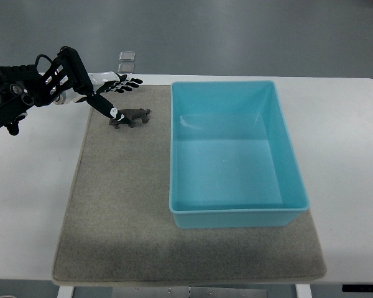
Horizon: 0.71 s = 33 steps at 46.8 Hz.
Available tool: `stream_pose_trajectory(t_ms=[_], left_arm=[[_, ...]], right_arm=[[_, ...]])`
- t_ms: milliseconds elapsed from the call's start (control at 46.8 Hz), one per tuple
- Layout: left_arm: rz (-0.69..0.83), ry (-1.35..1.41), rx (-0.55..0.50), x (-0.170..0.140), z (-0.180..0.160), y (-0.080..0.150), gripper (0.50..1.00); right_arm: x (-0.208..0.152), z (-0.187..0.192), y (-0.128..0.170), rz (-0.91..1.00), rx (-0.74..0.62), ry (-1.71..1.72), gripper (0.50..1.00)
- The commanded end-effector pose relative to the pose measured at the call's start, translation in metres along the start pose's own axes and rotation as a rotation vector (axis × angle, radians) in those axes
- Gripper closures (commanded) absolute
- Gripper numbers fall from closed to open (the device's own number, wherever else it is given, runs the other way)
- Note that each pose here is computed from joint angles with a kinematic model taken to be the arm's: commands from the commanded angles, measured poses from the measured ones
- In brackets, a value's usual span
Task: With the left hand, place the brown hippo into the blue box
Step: 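Reach the left hand forward and lower it over the brown hippo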
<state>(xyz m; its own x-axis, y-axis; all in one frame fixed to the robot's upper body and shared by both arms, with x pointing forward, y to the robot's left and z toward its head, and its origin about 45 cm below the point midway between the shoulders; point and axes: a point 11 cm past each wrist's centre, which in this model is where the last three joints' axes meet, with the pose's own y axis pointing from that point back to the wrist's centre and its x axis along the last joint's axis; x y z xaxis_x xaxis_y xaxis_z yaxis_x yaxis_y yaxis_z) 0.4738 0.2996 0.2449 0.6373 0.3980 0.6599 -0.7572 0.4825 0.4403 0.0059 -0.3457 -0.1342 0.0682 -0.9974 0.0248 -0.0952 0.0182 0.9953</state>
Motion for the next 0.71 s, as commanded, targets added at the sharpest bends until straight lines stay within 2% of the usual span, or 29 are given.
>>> stream_pose_trajectory(t_ms=[0,684], left_arm=[[0.050,-0.108,0.011,0.003,0.001,-0.001,0.521],[0.033,-0.154,-0.001,-0.014,0.002,-0.005,0.538]], right_arm=[[0.000,0.000,0.000,-0.001,0.000,0.000,0.564],[0.000,0.000,0.000,0.001,0.000,0.000,0.564]])
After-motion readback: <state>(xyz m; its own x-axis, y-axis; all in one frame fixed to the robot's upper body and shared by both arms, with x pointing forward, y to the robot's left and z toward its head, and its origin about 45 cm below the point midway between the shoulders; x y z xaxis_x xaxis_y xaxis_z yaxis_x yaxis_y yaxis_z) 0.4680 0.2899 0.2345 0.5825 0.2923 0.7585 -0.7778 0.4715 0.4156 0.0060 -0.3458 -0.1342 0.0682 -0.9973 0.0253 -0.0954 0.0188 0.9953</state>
